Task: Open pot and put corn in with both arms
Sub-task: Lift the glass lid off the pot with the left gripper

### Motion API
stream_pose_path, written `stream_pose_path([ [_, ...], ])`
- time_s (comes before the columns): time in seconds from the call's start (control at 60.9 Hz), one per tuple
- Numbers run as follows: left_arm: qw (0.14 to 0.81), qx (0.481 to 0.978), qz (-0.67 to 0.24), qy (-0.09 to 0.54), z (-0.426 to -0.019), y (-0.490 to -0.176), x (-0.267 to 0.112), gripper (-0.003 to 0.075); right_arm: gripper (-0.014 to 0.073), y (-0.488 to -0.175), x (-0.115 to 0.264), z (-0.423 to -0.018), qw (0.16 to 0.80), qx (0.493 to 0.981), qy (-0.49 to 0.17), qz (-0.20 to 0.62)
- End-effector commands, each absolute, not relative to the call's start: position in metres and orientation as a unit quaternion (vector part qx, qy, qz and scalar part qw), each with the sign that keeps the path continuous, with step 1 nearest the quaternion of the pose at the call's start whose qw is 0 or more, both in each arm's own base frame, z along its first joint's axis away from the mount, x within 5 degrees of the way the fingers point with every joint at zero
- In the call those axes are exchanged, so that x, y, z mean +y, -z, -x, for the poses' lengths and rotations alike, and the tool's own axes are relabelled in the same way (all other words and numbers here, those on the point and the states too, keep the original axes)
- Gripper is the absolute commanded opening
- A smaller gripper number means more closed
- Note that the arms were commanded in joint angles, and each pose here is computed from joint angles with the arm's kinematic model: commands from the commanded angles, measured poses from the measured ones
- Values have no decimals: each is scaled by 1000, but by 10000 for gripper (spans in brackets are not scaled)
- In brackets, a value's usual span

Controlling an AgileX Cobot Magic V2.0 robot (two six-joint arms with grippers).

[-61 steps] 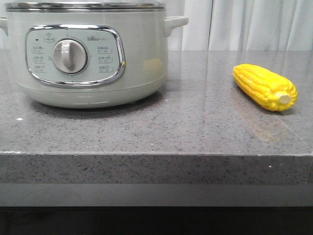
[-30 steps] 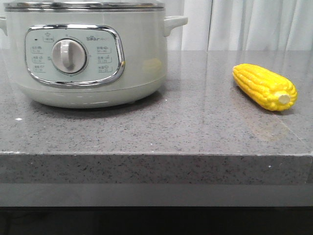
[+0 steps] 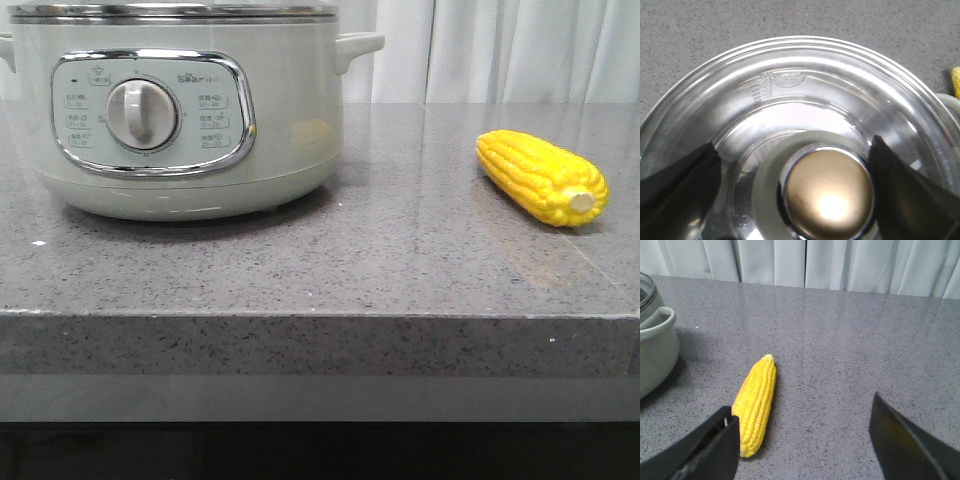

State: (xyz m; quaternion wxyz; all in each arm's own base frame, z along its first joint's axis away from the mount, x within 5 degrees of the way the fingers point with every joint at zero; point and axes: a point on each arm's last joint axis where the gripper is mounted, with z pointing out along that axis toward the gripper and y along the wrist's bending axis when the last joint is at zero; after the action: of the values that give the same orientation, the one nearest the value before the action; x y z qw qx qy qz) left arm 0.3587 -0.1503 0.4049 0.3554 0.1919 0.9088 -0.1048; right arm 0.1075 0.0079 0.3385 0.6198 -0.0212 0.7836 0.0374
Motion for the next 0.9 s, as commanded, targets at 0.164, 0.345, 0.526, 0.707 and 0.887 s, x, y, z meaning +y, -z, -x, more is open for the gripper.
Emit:
stream_pose_path([
  [0.164,406,886,-191,121,-345,-437,-149,337,557,-355,6,-109,656,754,-31,17],
  [0.345,410,884,-191,121,-345,-437,-149,269,557,-355,6,-109,656,754,-31,17],
  [0.526,429,874,-190,125,-343,-451,-148,267,557,-355,6,-109,656,754,-31,17],
  [0.707,458,859,-188,130,-332,-472,-144,267,557,-355,6,-109,656,754,-31,17],
  [0.887,485,843,-191,130,-312,-493,-136,267,557,-354,6,-109,655,755,-31,17],
])
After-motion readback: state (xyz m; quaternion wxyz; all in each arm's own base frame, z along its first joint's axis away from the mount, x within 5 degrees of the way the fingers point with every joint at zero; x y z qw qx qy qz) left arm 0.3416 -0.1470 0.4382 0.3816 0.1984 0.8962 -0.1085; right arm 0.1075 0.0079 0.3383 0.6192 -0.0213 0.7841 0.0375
